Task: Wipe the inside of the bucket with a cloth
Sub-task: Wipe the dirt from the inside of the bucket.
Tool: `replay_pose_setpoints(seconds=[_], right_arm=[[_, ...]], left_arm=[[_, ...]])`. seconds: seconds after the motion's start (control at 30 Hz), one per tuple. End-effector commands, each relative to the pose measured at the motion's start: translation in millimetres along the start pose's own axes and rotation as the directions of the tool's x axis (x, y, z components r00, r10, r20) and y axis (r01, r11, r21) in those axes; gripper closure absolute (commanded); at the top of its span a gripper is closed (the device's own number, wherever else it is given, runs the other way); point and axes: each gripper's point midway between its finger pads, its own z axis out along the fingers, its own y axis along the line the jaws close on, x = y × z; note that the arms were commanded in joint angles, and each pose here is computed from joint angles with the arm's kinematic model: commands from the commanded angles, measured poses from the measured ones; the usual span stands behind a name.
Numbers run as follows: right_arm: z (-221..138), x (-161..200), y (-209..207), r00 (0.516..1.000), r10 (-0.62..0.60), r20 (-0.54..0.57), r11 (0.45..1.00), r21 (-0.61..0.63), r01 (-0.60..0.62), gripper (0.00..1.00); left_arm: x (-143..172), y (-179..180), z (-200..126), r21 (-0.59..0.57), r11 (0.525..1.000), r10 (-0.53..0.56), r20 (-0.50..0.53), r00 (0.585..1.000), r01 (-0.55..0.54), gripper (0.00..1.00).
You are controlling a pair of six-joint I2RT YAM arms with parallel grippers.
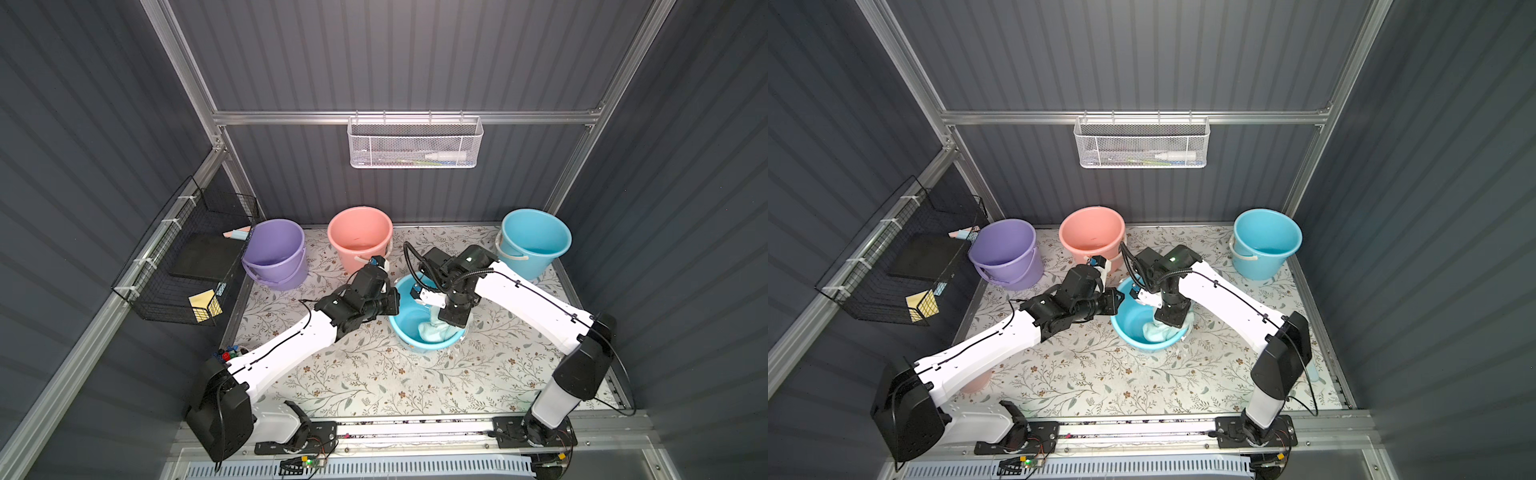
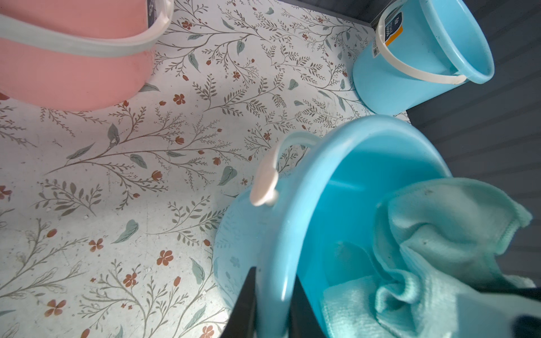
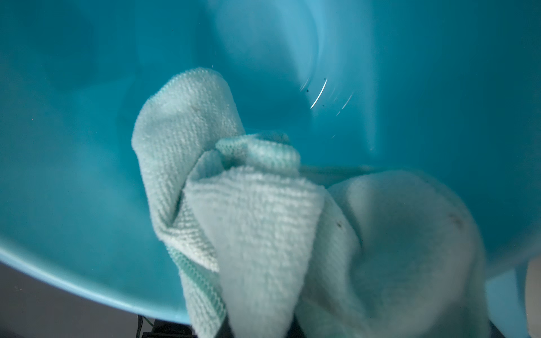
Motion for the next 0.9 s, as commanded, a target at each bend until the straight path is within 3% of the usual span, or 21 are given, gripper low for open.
replay_pose_setpoints(seconds=[0.0,0.5,0.87], right_arm=[[10.2,-0.5,8.2,0.998,0.029,-0.06,0.998,-0.058,-0.032,1.0],[94.4,-28.9,14.8,0.993,0.062,-0.103,0.983,-0.168,-0.079,1.0],[147.4,-34.3,5.8,0.982,0.171,-0.075,0.975,-0.129,-0.18,1.0]], left_arm=[[-25.8,-15.5,-13.8,0.051,0.999,0.007,0.084,0.996,-0.011,1.0],[-26.9,-15.3,-18.1,0.052,0.999,0.005,0.093,0.996,-0.01,1.0],[-28.6,-16.5,-16.6,0.055,0.998,0.004,0.096,0.995,-0.009,1.0]])
